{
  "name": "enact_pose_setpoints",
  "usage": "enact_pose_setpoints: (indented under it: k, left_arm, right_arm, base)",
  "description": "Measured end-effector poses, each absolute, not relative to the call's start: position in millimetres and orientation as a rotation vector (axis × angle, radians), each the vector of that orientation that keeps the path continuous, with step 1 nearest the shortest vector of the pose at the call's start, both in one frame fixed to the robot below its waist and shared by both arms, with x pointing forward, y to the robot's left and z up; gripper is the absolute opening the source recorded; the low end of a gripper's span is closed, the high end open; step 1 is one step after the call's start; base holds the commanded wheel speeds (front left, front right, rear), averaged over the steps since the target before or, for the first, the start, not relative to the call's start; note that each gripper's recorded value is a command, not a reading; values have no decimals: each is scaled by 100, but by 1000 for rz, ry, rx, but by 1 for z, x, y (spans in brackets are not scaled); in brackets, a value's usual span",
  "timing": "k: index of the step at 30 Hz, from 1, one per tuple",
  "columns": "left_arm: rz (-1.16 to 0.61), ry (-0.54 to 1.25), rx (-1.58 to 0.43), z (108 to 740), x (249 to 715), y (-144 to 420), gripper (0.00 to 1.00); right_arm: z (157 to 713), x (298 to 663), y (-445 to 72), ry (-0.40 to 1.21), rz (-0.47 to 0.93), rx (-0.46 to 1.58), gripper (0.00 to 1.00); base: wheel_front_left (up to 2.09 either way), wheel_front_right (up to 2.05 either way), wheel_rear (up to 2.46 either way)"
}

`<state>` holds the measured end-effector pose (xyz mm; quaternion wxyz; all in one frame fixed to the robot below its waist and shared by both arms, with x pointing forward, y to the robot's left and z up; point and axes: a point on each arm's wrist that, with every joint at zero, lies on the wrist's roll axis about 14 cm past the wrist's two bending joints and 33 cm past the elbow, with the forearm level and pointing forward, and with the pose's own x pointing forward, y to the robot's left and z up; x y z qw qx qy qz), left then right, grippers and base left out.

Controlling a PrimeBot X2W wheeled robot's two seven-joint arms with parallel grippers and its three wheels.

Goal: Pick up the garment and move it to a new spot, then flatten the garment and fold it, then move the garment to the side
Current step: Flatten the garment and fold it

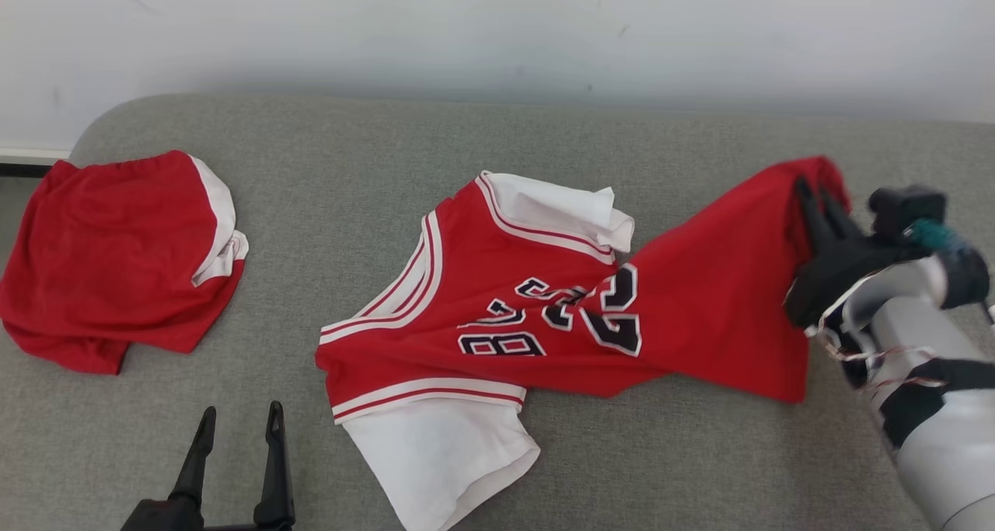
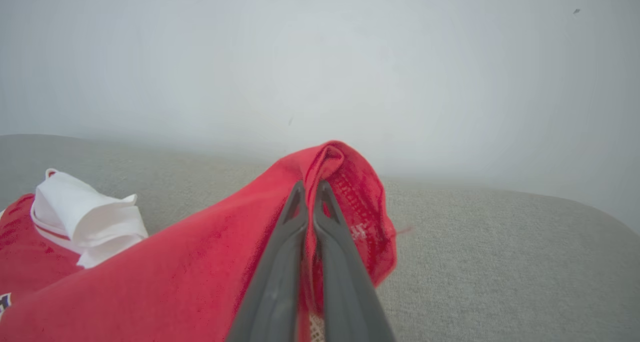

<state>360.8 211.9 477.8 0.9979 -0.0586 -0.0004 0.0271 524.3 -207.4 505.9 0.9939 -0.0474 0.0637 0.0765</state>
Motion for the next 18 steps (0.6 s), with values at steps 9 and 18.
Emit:
enact_pose_setpoints:
  k: [9, 18]
  left_arm:
    - [69, 27, -130, 469, 357, 214, 100]
    - [71, 30, -134, 468, 359, 214, 100]
  right_arm:
    - [538, 557, -217, 83, 115, -102, 0]
    - [525, 560, -226, 147, 88, -130, 100]
  base:
    - [0, 0, 0]
    - [0, 0, 0]
